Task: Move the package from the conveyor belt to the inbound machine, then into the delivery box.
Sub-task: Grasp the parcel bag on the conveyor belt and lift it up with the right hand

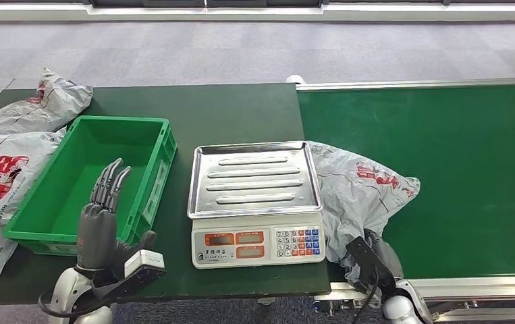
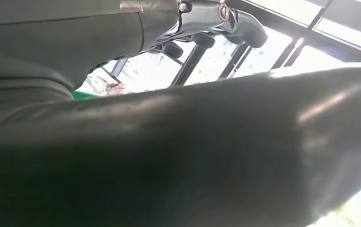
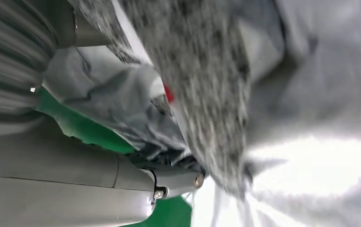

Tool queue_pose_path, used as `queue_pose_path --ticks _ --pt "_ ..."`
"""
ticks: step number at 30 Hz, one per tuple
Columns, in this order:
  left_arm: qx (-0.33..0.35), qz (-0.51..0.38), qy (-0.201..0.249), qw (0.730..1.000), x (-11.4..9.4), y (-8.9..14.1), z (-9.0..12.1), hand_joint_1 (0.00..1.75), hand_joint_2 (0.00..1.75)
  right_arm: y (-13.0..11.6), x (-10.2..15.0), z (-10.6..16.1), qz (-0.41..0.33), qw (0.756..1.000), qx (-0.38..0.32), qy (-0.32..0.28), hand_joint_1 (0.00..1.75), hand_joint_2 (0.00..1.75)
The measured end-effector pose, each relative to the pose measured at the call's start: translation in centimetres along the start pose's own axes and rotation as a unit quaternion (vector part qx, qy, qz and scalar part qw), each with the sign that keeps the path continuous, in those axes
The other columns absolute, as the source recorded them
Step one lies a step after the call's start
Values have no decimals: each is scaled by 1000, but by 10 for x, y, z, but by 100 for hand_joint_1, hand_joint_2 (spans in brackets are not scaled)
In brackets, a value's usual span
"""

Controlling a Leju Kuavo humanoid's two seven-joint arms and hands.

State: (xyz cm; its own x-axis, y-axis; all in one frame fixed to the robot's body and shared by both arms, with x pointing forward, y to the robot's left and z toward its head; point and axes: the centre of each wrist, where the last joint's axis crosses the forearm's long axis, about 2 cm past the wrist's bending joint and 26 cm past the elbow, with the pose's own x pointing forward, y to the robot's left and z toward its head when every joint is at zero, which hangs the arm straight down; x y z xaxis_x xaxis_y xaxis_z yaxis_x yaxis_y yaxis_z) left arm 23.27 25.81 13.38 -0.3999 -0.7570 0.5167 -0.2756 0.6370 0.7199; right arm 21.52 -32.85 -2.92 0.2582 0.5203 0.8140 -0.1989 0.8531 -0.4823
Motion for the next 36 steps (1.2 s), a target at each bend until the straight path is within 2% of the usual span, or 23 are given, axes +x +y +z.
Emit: queue_pose_path --ticks 11,20,25,28,30,33,36 --pt "2 10 -6 1000 10 -2 -13 0 0 -3 4 25 -4 999 -39 -6 175 175" --pt "7 9 -8 1000 13 0 -13 0 0 -8 9 27 5 999 -49 -12 175 175" --pt "9 12 -4 1000 12 0 -10 0 0 -19 6 32 67 993 -100 -1 175 175" --pt "12 14 -1 1000 12 0 -6 0 0 -34 11 38 144 973 -181 3 175 175" --pt "14 14 2 1000 13 1 -3 0 0 -47 24 42 193 952 -238 -13 175 175" --pt "17 13 3 1000 13 2 0 0 0 -70 53 46 243 917 -311 -60 175 175" --pt "21 12 2 1000 14 2 2 0 0 -91 85 41 276 886 -351 -124 175 175"
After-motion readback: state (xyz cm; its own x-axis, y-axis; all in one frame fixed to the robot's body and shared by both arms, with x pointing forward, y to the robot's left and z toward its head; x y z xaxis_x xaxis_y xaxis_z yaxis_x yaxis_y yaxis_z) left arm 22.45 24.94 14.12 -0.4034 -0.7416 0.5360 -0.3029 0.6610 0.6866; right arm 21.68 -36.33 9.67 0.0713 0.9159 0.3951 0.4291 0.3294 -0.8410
